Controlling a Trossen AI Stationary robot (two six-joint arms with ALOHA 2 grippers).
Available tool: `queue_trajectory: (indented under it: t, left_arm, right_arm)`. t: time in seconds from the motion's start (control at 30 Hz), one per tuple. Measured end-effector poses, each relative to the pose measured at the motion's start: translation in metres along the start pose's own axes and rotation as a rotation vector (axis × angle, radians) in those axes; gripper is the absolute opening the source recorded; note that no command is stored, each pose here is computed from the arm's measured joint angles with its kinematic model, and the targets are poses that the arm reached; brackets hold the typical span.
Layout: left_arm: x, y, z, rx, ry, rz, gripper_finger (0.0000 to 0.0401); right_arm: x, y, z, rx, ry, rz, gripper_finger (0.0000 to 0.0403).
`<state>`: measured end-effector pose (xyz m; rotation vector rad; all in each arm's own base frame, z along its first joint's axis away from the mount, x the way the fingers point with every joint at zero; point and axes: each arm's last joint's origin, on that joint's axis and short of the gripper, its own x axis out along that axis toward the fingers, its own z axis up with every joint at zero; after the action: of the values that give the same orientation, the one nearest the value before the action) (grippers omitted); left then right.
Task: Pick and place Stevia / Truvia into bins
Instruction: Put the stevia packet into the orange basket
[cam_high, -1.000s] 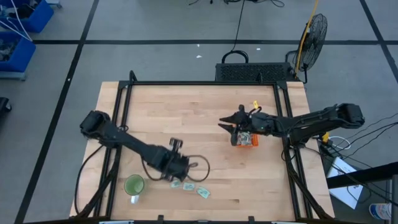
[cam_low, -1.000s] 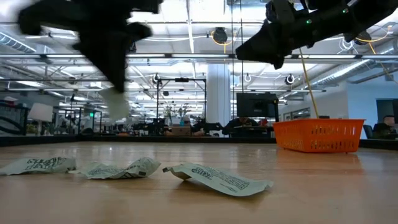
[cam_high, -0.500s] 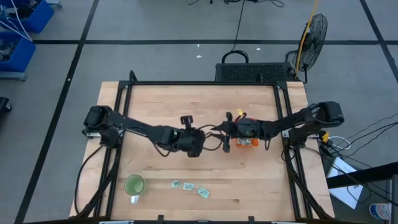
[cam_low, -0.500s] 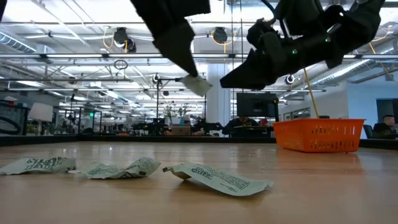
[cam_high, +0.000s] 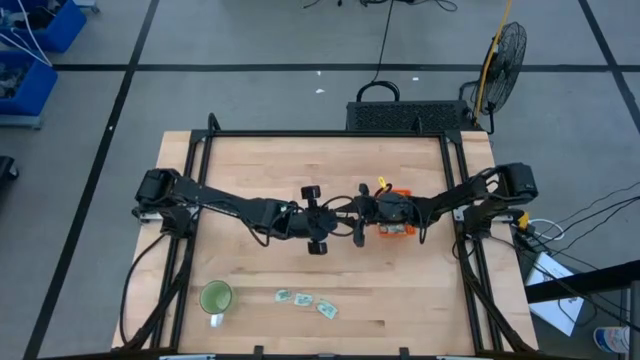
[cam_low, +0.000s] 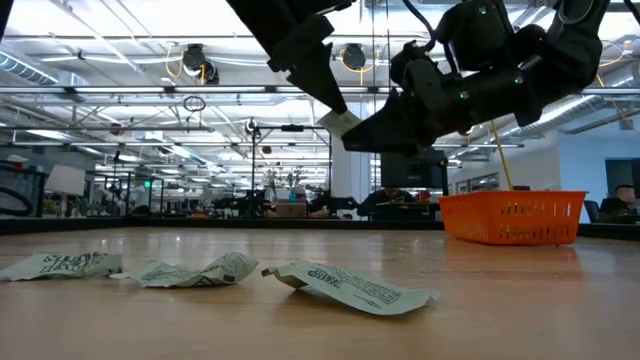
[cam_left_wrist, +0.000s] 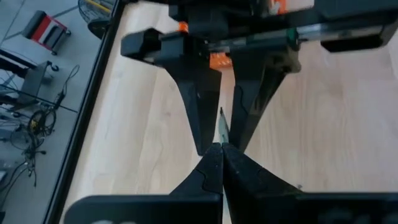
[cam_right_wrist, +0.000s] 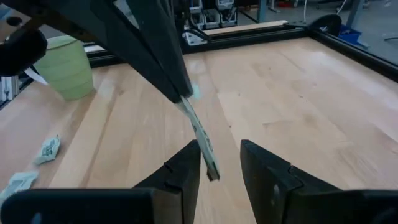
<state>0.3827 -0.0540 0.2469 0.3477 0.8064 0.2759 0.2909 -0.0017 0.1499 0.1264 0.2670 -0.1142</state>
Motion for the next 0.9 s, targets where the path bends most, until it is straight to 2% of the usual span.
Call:
queue_trajectory:
  t: [0.23, 0.33, 0.47, 0.6, 0.7, 0.9]
  left_arm:
    - [-0.0001, -0.0004, -0.0004, 0.0, 0.004, -0.004, 0.0004]
    - [0.0001, -0.0001, 0.0002, -0.004, -0.002, -0.003, 0.001]
    - [0.0001, -0.0001, 0.0002, -0.004, -0.003, -0.003, 0.0008]
    - [0.0002, -0.0002, 0.0002, 0.003, -0.002, -0.003, 0.0004]
    - [0.0002, -0.0002, -0.0001, 0.005, 0.0, -0.003, 0.0025]
    - [0.0002, -0.0003, -0.0007, 0.008, 0.006, -0.003, 0.0102]
  right_arm:
    - [-0.001, 0.0056, 0.0029, -0.029, -0.029, 0.022, 0.0105]
    - [-0.0011, 0.0066, 0.0034, -0.043, -0.032, 0.059, 0.008]
    - [-0.0012, 0.0081, 0.0033, -0.084, -0.029, 0.108, 0.0018]
    - [-0.0012, 0.0079, 0.0026, -0.085, -0.022, 0.106, 0.0013]
    - [-0.0012, 0.0076, 0.0026, -0.085, -0.022, 0.097, 0.0013]
    - [-0.0011, 0.0064, 0.0017, -0.086, -0.014, 0.059, 0.0005]
